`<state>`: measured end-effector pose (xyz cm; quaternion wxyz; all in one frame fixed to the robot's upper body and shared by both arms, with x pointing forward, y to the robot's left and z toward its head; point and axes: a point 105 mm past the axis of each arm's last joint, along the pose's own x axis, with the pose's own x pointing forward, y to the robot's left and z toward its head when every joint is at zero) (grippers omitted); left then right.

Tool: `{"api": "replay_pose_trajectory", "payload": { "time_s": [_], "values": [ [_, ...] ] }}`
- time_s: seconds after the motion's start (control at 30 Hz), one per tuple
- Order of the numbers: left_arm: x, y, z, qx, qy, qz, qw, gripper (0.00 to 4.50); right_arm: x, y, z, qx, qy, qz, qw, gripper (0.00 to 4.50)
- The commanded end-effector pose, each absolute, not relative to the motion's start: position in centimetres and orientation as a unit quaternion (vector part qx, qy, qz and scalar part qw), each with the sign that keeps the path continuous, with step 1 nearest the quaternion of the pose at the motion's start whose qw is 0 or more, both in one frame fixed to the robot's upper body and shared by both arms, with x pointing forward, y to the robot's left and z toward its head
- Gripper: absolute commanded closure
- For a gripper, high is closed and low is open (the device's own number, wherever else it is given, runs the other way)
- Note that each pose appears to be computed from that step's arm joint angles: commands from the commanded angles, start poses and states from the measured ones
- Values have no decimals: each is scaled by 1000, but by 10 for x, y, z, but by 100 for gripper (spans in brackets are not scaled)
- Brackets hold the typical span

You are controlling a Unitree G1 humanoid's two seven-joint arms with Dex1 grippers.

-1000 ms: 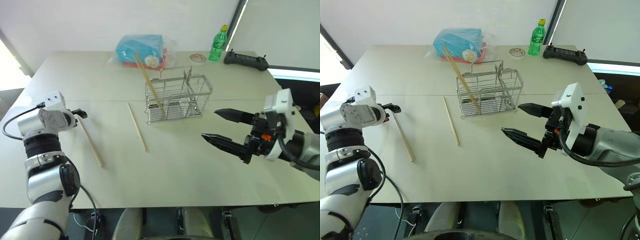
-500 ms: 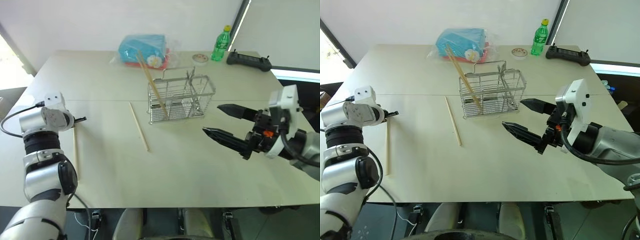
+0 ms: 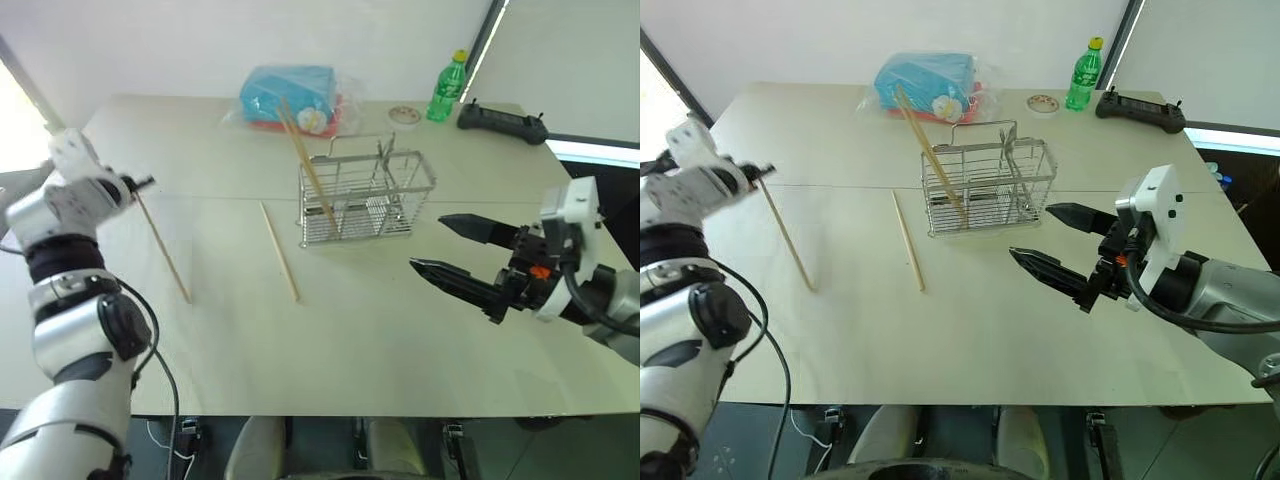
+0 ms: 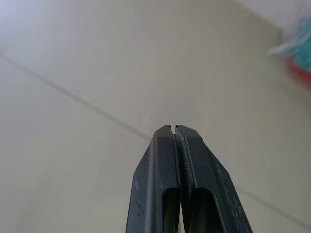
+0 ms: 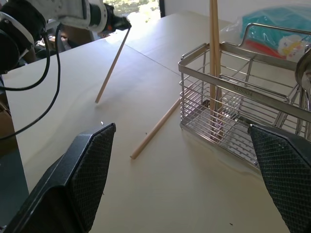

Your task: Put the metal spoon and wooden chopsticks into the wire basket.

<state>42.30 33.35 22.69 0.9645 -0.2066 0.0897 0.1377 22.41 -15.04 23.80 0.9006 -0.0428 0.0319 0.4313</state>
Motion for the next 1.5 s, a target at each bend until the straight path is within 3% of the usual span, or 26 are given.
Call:
{"api": "replay_pose_trajectory", "payload": {
  "time_s": [0.03, 0.07, 0.13, 0.27, 0.37, 0.5, 0.67, 0.97, 1.13, 1.47, 1.5],
  "values": [
    [424, 337, 272, -209, 0, 114, 971, 447, 224, -152, 252, -52, 2, 427, 903, 0],
    [424, 335, 281, -199, -20, 107, 974, 447, 224, -153, 252, -51, 3, 427, 903, 0],
    [421, 316, 329, -168, -119, 44, 978, 447, 225, -153, 251, -49, 3, 425, 904, 0],
    [390, 267, 414, -163, -292, -102, 937, 447, 225, -153, 251, -45, 3, 420, 906, 0],
    [372, 237, 444, -194, -344, -179, 901, 447, 225, -154, 250, -43, 5, 413, 910, 0],
    [367, 198, 461, -224, -355, -248, 873, 447, 222, -155, 248, -41, 7, 406, 913, 0],
    [371, 134, 451, -180, -342, -335, 860, 447, 220, -156, 248, -38, -2, 389, 920, 0],
    [380, 83, 416, -112, -326, -382, 858, 447, 214, -161, 254, -35, -18, 356, 934, 0],
    [381, 73, 399, -75, -334, -382, 858, 447, 214, -165, 257, -30, -27, 339, 940, 0],
    [393, 63, 344, -115, -289, -357, 881, 447, 220, -173, 263, -22, -34, 328, 944, 0],
    [394, 64, 340, -118, -283, -355, 883, 420, 221, -174, 265, -21, -35, 327, 944, 0]
  ]
}}
